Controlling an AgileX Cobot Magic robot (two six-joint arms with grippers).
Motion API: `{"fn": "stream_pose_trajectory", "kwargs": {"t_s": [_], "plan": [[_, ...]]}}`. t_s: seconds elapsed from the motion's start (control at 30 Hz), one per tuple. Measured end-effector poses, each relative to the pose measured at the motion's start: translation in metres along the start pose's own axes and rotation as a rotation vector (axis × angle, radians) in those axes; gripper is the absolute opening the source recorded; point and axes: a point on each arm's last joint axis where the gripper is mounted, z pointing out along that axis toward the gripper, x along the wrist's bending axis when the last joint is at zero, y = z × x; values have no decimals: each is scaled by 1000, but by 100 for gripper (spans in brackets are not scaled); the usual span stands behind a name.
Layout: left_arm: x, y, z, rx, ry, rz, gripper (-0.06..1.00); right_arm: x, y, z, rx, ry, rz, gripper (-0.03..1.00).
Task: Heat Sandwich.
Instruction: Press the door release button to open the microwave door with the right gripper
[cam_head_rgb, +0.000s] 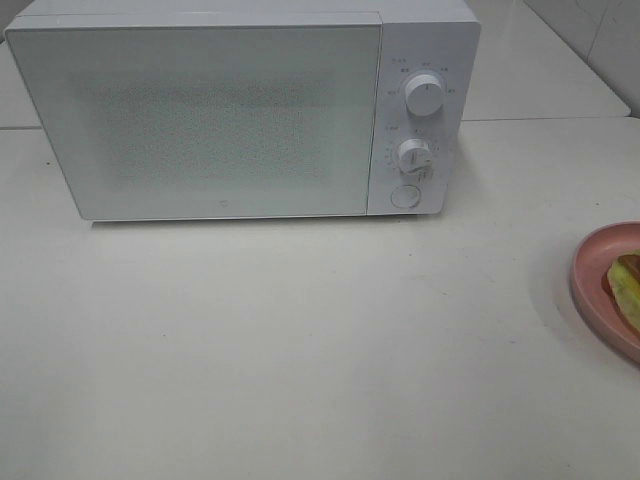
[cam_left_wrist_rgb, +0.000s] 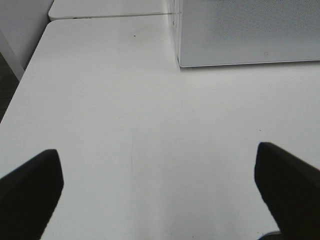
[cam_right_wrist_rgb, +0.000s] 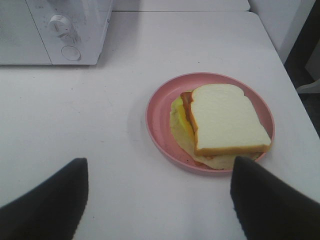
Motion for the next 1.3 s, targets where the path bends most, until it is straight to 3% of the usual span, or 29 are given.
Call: {"fn": "stream_pose_trajectory", "kwargs": {"t_s": [0.7, 0.9, 1.3], "plan": [[0, 0, 0, 0, 0, 0, 98, 0, 0, 0, -3, 0, 0, 75], [0, 0, 0, 0, 0, 0, 98, 1, 9, -2, -69, 6, 0, 75], [0, 0, 0, 0, 0, 0, 98, 5, 37, 23, -45, 15, -17, 75]]}}
